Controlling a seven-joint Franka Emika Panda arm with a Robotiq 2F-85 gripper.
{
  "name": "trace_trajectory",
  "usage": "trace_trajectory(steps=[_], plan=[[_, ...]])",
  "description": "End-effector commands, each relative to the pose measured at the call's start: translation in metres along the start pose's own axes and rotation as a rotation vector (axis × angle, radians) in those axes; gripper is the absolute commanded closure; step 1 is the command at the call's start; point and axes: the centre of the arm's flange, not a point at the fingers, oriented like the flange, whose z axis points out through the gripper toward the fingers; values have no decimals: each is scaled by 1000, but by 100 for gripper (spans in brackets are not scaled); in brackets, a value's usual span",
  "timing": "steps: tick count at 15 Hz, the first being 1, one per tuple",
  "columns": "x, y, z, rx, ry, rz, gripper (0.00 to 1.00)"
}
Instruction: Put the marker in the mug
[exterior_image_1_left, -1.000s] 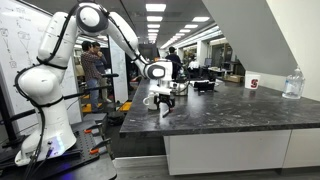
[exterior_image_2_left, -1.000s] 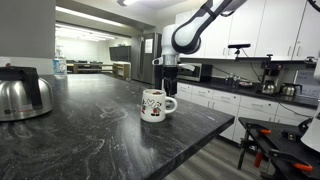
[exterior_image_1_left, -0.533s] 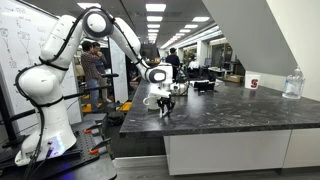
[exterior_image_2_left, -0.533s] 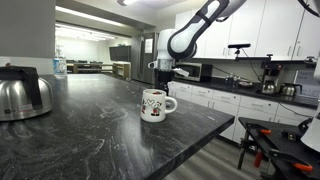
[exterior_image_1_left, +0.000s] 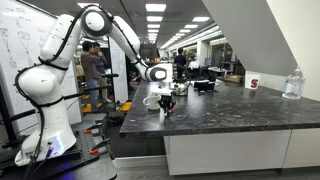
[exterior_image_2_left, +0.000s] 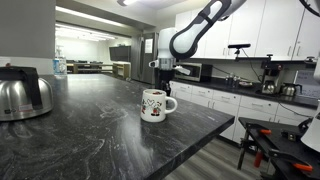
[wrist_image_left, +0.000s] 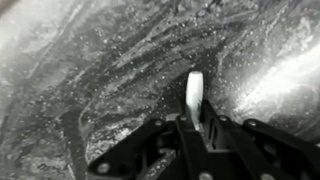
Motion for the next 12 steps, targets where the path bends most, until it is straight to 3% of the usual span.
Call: trace_trajectory(steps=[1, 8, 12], plan=[[-25, -6, -31, -42, -156, -130, 95], [-40, -48, -91, -122, -344, -464, 95], [-34, -88, -116, -226, -416, -648, 95]])
